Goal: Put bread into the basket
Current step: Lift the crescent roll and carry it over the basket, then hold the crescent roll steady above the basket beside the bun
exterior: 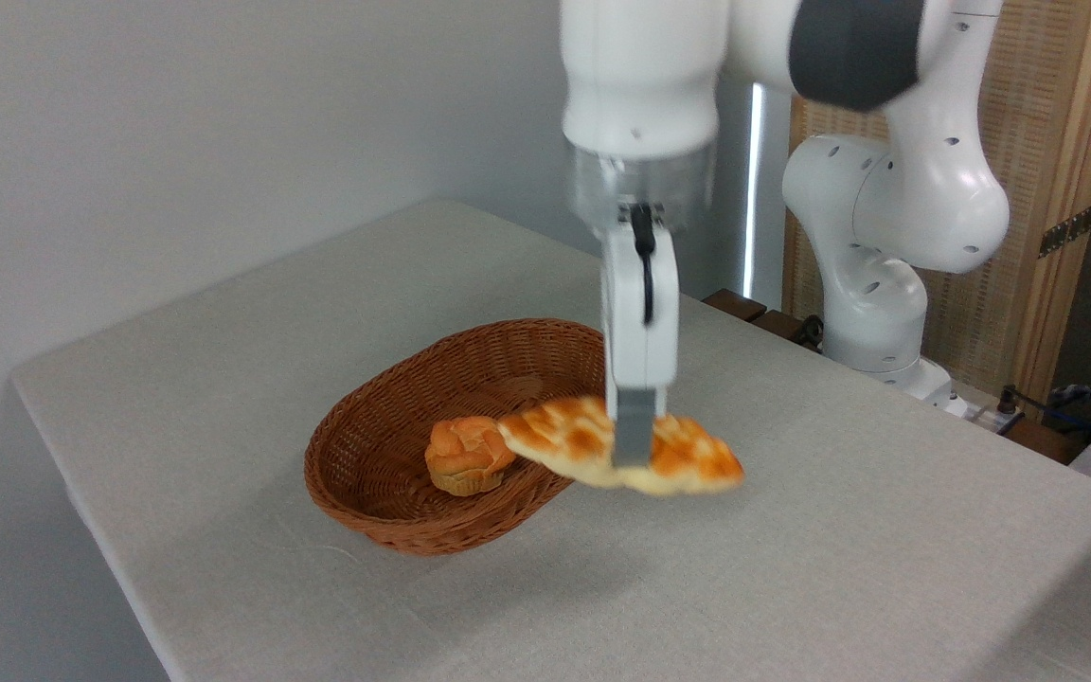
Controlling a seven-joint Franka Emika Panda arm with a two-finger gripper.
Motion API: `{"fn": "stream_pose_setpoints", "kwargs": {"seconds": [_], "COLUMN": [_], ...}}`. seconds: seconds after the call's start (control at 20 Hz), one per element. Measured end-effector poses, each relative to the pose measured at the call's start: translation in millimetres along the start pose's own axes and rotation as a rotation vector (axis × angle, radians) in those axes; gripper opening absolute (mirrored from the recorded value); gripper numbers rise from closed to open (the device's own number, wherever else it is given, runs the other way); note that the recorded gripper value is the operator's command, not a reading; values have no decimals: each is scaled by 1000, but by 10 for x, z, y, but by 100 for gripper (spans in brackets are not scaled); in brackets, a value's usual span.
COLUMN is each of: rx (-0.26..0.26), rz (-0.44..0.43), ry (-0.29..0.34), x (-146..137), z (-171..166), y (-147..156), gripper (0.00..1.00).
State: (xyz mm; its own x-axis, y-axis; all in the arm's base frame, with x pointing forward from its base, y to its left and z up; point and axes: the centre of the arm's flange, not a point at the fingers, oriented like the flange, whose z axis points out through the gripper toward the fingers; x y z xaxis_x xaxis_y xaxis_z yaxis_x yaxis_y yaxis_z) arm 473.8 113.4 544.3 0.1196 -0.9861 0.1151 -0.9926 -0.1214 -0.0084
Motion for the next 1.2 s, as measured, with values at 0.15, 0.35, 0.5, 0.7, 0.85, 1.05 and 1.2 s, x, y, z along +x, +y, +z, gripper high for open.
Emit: {"fn": "stream_pose_setpoints", "kwargs": {"seconds": [0.15,0.35,0.5,0.7,0.85,1.05,1.2], "rx": [-5,-11,-22,-40,-68,-106,-107], "rz": [-127,-285,-332,-367,-370,-361,-362], "ry": [41,68,49,19,-8,-35,-35], "x": [276,699,1104,1621,1905,2057,2053], "z": [-175,-237,-187,-77,88,307,328], "y": [-7,-15,9,75,138,178,168], "gripper": [37,37,37,38,39,45,48]}}
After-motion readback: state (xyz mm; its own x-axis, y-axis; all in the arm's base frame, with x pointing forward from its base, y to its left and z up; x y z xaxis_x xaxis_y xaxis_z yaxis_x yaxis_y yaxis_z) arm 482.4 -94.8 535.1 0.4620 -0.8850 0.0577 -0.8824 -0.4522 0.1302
